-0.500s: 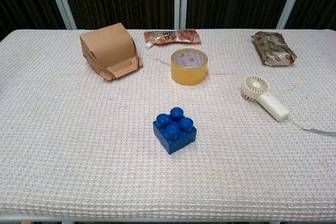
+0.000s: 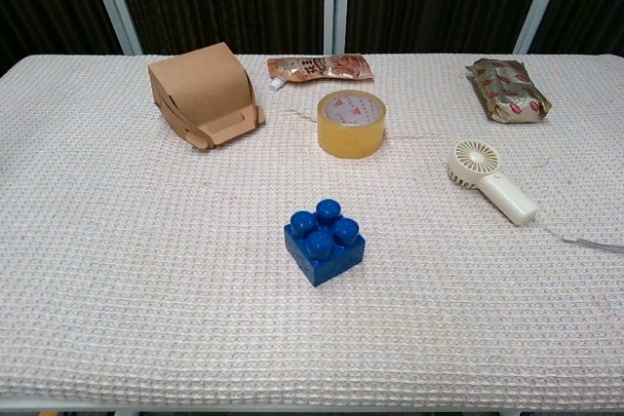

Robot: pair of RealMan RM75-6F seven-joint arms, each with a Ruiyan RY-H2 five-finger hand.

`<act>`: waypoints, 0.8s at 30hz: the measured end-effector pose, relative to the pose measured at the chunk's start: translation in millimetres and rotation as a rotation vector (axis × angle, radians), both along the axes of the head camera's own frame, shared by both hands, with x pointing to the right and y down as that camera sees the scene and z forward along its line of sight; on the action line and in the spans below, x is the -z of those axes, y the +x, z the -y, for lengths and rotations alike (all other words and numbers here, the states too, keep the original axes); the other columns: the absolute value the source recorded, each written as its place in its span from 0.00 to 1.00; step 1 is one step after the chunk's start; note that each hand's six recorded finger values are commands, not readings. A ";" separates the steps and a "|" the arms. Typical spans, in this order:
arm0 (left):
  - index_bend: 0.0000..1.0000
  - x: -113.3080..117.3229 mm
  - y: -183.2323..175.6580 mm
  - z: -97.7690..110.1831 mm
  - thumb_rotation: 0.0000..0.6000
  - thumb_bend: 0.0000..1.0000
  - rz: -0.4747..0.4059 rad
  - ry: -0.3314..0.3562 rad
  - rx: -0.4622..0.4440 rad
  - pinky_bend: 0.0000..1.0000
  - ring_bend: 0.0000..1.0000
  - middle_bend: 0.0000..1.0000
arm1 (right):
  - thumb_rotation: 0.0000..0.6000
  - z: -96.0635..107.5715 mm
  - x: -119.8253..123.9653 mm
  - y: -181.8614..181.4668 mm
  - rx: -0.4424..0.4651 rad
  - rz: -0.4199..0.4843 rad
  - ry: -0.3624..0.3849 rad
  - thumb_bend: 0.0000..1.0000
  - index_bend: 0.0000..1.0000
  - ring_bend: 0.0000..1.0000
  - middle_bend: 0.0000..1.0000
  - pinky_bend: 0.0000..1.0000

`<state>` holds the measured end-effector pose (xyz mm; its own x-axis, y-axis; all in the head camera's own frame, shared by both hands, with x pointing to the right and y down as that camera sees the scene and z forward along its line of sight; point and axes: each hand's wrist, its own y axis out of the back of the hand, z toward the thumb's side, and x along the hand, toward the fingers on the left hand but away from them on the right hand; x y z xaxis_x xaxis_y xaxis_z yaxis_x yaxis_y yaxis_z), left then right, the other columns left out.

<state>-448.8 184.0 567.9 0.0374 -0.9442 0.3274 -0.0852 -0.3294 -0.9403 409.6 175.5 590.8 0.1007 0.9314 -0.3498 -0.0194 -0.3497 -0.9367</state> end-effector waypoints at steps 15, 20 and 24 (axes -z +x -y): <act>0.11 -0.9 -2.2 -1.9 1.00 0.00 0.004 -0.005 0.003 0.25 0.03 0.08 | 1.00 -3.3 -4.2 -2.1 0.009 -0.009 -0.011 0.34 0.00 0.00 0.00 0.00; 0.11 -0.9 -2.2 -2.2 1.00 0.00 0.003 -0.004 0.002 0.25 0.03 0.08 | 1.00 -4.0 -7.9 -4.0 0.023 -0.039 -0.023 1.00 0.00 0.02 0.05 0.09; 0.11 -0.1 -2.1 -2.0 1.00 0.00 0.000 -0.006 -0.001 0.25 0.03 0.08 | 1.00 -4.5 -12.8 -11.0 0.028 -0.041 -0.016 1.00 0.03 0.39 0.41 0.51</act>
<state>-451.0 186.1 568.0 0.0382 -0.9423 0.3326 -0.0844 -0.3347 -0.9385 398.6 180.0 603.6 0.1115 0.9228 -0.3687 -0.0676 -0.3631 -0.9293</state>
